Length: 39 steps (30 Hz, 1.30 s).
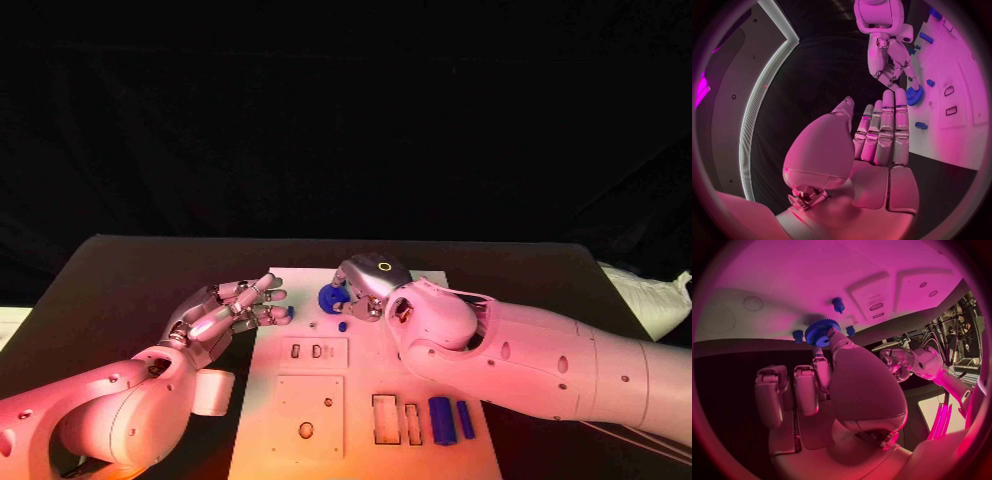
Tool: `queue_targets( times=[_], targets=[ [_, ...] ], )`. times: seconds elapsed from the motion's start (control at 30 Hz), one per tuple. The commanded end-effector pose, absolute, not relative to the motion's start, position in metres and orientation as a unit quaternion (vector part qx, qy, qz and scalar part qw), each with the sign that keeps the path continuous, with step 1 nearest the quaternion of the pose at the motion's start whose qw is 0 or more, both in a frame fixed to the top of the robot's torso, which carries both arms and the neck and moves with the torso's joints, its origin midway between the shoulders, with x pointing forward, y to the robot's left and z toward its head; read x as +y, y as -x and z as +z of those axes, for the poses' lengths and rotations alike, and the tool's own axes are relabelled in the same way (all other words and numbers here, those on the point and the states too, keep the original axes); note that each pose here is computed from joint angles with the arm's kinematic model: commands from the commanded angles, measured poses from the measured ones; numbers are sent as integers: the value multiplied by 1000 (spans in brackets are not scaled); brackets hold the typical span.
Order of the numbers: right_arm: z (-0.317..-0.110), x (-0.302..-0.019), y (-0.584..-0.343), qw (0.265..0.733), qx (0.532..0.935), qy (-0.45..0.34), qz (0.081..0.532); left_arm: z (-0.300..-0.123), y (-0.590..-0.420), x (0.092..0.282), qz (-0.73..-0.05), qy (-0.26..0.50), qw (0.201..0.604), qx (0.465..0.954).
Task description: Assemble the parts on the task board
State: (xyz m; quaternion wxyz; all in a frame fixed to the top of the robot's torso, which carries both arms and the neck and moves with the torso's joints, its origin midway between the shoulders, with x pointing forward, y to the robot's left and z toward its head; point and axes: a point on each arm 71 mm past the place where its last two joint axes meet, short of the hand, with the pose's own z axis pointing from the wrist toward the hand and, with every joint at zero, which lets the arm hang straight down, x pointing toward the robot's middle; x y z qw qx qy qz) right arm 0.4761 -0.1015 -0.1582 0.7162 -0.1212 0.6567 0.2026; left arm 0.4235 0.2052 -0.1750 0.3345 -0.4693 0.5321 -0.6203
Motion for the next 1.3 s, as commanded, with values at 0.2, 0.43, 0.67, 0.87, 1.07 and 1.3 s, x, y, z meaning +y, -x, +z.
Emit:
queue_targets(
  times=[0.2,0.43,0.67,0.87,1.07,1.3],
  targets=[
    [-162,-103,-480,718,661,126,175,-174,-423,203,-629,464,326,532],
    [-162,-103,-482,725,656,119,171,-174,-423,203,-629,464,325,532],
    [-162,-103,-484,732,650,110,170,-174,-423,203,-629,464,324,533],
    [-163,-102,-485,731,651,108,171,-174,-423,203,-629,464,324,533],
    [-163,-102,-485,726,656,108,174,-174,-423,203,-629,464,323,533],
    [-165,-102,-485,719,664,105,175,-174,-423,204,-628,465,324,533]
  ],
)
